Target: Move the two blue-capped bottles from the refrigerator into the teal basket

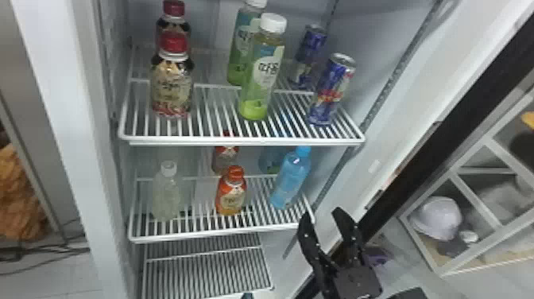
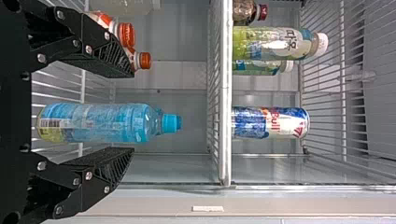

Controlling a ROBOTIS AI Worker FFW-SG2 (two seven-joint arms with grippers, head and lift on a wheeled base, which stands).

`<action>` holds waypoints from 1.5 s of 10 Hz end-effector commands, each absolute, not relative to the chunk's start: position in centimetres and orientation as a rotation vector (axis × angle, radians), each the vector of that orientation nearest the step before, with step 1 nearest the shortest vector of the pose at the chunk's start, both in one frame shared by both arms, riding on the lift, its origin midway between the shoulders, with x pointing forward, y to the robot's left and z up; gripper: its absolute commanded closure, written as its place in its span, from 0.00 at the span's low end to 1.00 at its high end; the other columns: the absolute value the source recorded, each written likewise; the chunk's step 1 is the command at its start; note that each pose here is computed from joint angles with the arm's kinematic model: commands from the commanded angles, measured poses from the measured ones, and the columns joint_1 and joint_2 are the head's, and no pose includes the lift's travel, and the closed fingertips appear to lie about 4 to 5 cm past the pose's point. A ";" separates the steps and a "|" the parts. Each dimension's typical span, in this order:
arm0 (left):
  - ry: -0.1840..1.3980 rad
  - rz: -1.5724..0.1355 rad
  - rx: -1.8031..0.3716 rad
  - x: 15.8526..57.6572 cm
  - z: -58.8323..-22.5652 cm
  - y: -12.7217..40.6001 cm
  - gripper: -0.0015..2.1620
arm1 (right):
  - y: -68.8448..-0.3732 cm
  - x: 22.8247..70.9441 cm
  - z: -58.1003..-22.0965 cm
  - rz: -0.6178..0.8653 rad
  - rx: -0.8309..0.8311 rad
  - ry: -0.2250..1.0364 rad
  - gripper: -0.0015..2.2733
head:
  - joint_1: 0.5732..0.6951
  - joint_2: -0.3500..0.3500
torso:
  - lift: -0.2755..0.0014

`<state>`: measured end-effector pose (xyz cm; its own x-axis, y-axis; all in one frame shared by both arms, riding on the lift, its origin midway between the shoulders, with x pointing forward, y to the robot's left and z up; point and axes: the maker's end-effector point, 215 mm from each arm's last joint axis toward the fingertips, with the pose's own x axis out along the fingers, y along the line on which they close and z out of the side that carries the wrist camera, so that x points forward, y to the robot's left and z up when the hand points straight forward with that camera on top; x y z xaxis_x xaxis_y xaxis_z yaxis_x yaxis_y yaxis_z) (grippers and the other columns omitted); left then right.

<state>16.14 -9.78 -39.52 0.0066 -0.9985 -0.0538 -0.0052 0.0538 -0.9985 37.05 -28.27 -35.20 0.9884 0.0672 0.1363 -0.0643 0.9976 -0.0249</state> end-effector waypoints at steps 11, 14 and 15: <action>1.238 -1.156 -1.187 15.9 -39.6 -9.7 0.54 | -28.6 39.3 -36.9 0.056 -0.006 -0.117 0.22 | 1.00 0.00 | 0.50; 1.234 -1.153 -1.188 16.1 -39.6 -9.7 0.54 | -28.6 41.2 -38.1 0.037 0.004 -0.123 0.21 | 1.00 0.00 | 0.50; 1.234 -1.153 -1.188 16.1 -39.6 -9.7 0.54 | -28.4 41.9 -38.7 0.037 0.007 -0.120 0.19 | 1.00 0.00 | 0.50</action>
<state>16.08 -9.68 -39.60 0.0136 -0.9985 -0.0526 -0.0147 0.0524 -0.9985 41.48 -28.60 -38.39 0.9921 0.0325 0.1215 -0.0331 0.9994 0.0032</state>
